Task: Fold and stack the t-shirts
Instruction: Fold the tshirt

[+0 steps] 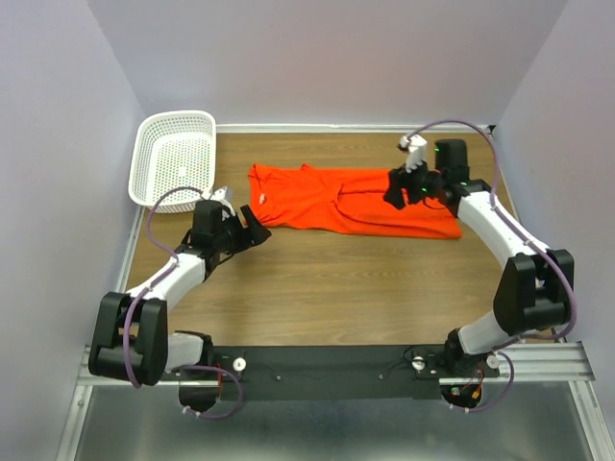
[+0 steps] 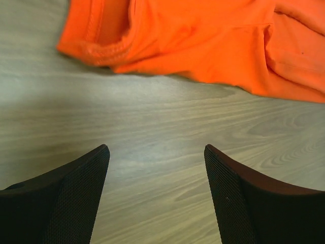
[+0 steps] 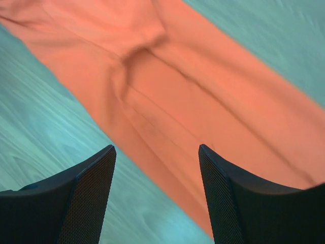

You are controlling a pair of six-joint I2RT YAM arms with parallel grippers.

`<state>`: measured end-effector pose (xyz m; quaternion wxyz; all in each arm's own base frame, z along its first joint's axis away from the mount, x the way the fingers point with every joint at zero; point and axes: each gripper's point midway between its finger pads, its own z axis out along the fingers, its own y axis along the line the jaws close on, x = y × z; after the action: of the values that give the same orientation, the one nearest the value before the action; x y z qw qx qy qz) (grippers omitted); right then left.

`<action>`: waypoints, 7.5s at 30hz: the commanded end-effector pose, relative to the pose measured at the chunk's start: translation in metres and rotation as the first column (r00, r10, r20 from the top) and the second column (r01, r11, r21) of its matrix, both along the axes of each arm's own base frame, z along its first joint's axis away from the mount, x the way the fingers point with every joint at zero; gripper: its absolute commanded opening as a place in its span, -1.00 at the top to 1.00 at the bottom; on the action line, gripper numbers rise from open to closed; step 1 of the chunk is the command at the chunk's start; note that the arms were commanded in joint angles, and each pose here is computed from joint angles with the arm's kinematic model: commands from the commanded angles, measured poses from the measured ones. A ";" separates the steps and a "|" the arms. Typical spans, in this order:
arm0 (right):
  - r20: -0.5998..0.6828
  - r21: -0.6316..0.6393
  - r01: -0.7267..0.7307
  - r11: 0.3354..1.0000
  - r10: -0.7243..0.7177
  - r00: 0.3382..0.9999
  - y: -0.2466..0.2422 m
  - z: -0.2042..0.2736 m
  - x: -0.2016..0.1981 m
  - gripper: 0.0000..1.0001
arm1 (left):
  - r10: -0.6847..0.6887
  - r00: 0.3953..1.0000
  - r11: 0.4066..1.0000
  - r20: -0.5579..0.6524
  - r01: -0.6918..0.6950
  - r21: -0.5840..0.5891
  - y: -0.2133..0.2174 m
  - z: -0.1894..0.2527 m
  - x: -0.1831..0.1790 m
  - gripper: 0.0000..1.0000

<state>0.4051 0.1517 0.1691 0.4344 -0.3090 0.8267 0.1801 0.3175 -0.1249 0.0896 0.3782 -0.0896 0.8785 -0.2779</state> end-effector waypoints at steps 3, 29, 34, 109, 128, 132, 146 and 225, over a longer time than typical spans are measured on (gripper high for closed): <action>-0.146 0.041 0.197 0.980 -0.189 0.971 -0.094 -0.040 -0.030 -0.47 | 0.223 0.974 0.959 0.041 -0.211 -0.189 -0.008 0.019 0.040 -0.69; -0.326 0.064 0.499 0.864 -0.454 0.829 -0.219 -0.090 -0.070 -0.43 | 0.371 0.907 0.910 -0.201 -0.398 -0.117 0.000 -0.055 0.082 0.27; -0.406 0.052 0.500 0.865 -0.439 0.802 -0.220 -0.114 -0.070 -0.36 | 0.347 0.920 0.914 -0.185 -0.376 -0.152 0.003 -0.050 0.088 0.62; -0.520 0.258 0.330 0.908 -0.158 0.839 -0.200 -0.137 -0.025 -0.08 | 0.134 0.991 0.964 -0.027 -0.137 -0.228 0.014 -0.020 -0.042 0.74; -0.493 0.208 0.368 0.906 -0.227 0.840 -0.212 -0.132 -0.007 0.99 | 0.138 0.990 0.963 -0.018 -0.138 -0.233 0.014 -0.018 -0.044 0.77; -0.495 0.199 0.379 0.904 -0.241 0.835 -0.214 -0.134 -0.006 0.96 | 0.135 0.991 0.963 -0.015 -0.135 -0.235 0.013 -0.017 -0.044 0.77; -0.463 0.179 0.408 0.895 -0.289 0.838 -0.220 -0.128 -0.001 0.68 | 0.104 0.994 0.961 0.026 -0.094 -0.258 0.008 -0.002 -0.048 0.51; -0.315 0.081 -0.465 0.882 0.465 0.827 0.147 -0.174 0.072 -0.01 | 0.116 0.909 0.970 0.400 -0.016 -0.243 0.015 0.095 -0.053 -0.78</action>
<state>0.4840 0.3013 0.0298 0.2741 -0.4822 0.7602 0.3382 0.2667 -0.1067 0.1776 0.5452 -0.1126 0.7462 -0.3650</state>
